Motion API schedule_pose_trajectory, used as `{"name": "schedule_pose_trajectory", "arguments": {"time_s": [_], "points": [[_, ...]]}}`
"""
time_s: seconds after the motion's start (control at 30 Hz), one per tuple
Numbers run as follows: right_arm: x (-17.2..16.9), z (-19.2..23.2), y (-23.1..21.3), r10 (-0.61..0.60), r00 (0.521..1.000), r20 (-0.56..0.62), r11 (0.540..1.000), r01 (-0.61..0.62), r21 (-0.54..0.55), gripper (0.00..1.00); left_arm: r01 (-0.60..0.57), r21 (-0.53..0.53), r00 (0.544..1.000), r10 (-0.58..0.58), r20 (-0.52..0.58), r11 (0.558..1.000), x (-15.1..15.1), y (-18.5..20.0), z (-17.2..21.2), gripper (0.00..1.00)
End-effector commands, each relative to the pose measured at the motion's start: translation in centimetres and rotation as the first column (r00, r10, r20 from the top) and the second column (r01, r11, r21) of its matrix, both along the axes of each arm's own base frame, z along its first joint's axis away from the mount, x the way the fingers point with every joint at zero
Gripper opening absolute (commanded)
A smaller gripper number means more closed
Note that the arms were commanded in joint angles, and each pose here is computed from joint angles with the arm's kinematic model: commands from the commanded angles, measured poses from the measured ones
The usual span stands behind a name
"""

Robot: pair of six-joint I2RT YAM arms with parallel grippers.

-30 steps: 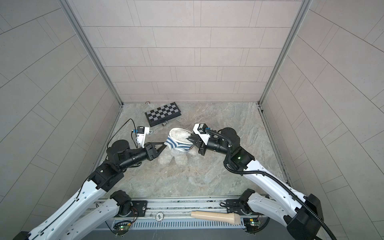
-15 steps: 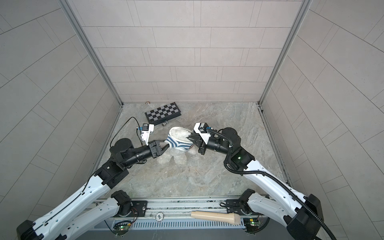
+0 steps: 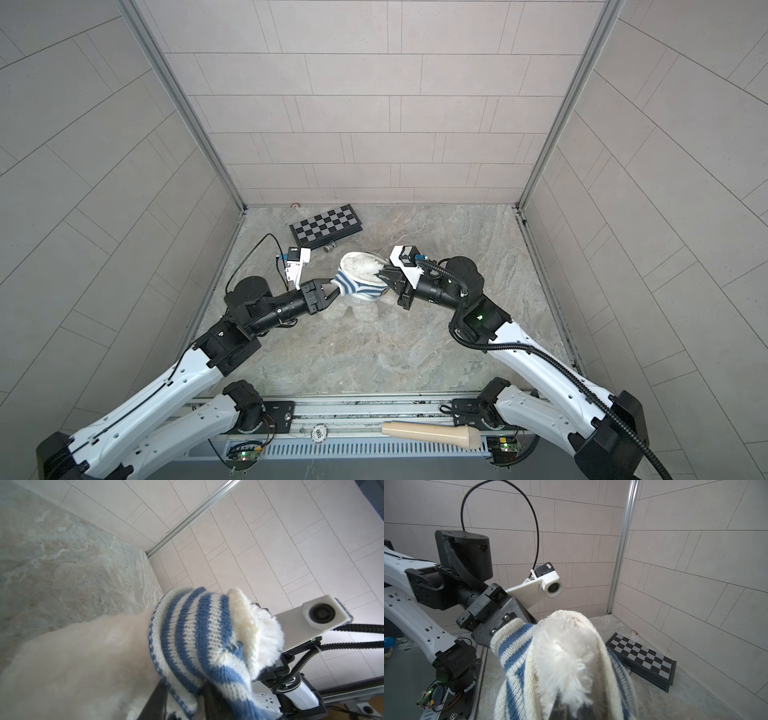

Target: Dress the teddy bear

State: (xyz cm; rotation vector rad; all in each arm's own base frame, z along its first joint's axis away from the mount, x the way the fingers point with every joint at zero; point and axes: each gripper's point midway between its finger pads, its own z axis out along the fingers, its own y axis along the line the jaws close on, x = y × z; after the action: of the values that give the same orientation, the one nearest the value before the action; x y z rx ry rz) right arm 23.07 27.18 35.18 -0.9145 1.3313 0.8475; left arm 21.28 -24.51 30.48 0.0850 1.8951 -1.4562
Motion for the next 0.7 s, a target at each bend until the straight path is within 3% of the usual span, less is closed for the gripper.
{"name": "schedule_pose_trajectory", "arguments": {"time_s": [0.0,0.17,0.4,0.67], "points": [[-0.4,2.3,-0.5,-0.013,0.997,0.08,0.998,0.008,0.055,0.0,0.009,-0.016,1.0,-0.009,0.021,1.0,-0.3,-0.3,0.7,0.26],[-0.2,2.2,-0.8,-0.038,0.996,0.082,0.998,0.034,0.051,0.0,0.015,-0.011,1.0,-0.015,0.017,1.0,-0.4,-0.5,0.7,0.26],[-0.5,2.3,-1.1,-0.053,0.994,0.099,0.998,0.049,0.043,0.0,-0.019,0.011,0.999,0.018,0.033,1.0,-0.1,0.0,0.8,0.0],[-1.2,2.5,-1.6,-0.052,0.991,0.123,0.998,0.047,0.037,0.0,-0.074,0.053,0.997,0.072,0.038,0.996,1.1,1.3,0.3,0.0]]}}
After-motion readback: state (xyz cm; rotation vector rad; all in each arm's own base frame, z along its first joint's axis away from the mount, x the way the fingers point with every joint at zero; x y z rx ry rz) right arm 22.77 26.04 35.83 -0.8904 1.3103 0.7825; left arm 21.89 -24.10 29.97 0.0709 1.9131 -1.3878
